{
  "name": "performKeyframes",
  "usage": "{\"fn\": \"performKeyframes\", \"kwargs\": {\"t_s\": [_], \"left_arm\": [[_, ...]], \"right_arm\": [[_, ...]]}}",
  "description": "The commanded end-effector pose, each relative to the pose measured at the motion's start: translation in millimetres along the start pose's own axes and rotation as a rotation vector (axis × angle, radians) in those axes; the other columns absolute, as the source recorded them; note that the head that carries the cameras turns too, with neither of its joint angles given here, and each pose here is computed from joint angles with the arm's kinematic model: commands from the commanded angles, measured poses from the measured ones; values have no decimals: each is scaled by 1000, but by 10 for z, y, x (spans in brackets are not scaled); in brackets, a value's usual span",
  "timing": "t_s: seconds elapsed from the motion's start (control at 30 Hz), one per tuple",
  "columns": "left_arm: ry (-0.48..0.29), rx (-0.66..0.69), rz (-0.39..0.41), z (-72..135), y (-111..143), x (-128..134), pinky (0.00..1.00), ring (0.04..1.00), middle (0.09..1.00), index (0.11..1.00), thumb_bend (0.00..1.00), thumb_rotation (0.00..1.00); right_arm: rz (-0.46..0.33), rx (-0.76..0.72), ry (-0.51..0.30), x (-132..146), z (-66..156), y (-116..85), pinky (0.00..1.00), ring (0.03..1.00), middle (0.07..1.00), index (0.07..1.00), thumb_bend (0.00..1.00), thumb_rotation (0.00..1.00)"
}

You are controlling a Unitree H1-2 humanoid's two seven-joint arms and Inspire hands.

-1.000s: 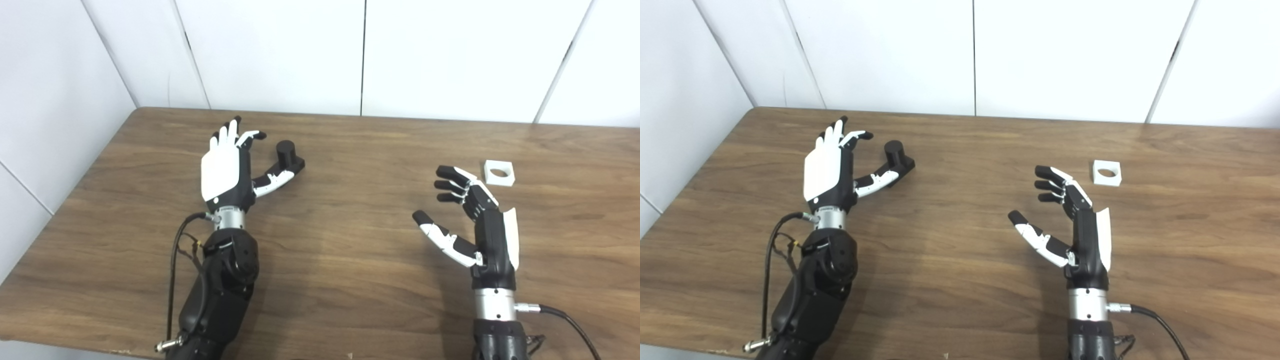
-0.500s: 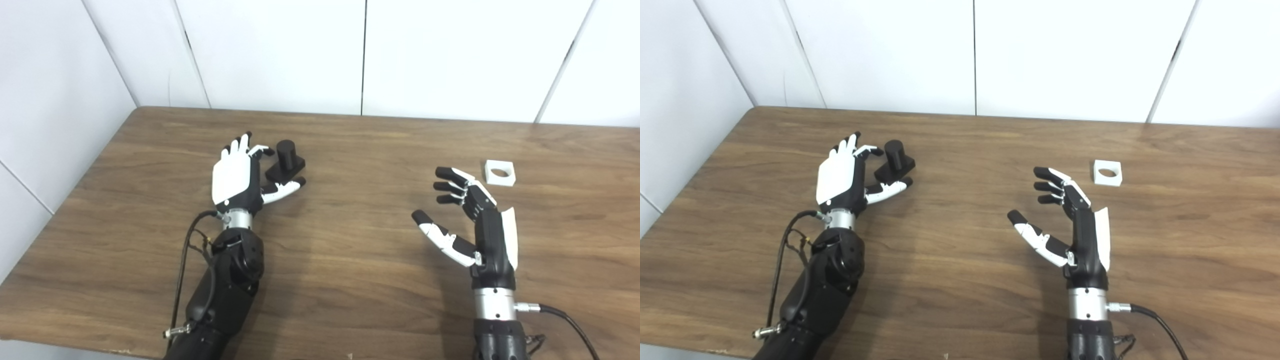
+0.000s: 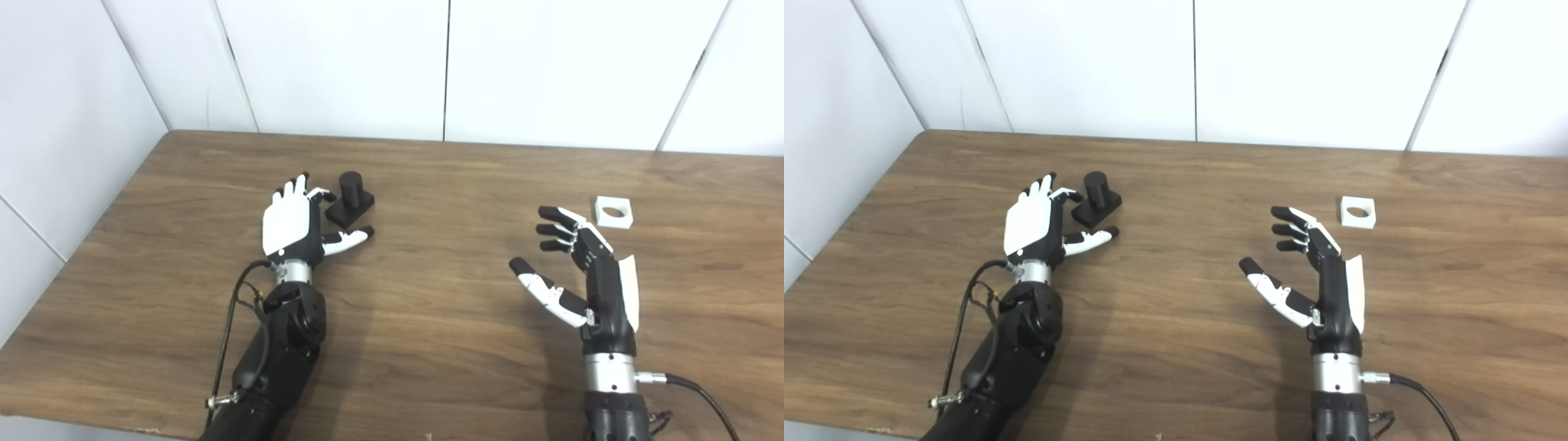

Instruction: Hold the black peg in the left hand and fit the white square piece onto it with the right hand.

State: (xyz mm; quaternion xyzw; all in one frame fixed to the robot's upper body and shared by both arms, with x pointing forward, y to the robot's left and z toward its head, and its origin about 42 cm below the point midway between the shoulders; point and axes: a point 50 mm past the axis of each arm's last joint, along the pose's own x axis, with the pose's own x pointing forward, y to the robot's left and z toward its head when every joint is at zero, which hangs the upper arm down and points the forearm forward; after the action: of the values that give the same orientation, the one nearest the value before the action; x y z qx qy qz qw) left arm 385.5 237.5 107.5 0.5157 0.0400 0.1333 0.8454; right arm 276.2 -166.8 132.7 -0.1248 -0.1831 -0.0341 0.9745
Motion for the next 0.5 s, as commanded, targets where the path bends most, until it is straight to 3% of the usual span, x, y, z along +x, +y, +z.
{"fn": "performKeyframes", "kwargs": {"t_s": [0.0, 0.23, 0.47], "left_arm": [[-33, 19, 72, 100, 169, 164, 1000, 1000, 1000, 694, 897, 528], [-19, 10, 105, 98, 154, 148, 1000, 1000, 976, 602, 819, 461], [-23, 10, 122, 96, 150, 152, 1000, 1000, 953, 567, 753, 412]], "right_arm": [[13, -78, 120, -345, -328, -240, 601, 700, 760, 728, 605, 247], [11, -76, 119, -376, -327, -272, 605, 701, 760, 727, 595, 265], [9, -66, 118, -385, -324, -287, 597, 701, 762, 724, 588, 266]]}}
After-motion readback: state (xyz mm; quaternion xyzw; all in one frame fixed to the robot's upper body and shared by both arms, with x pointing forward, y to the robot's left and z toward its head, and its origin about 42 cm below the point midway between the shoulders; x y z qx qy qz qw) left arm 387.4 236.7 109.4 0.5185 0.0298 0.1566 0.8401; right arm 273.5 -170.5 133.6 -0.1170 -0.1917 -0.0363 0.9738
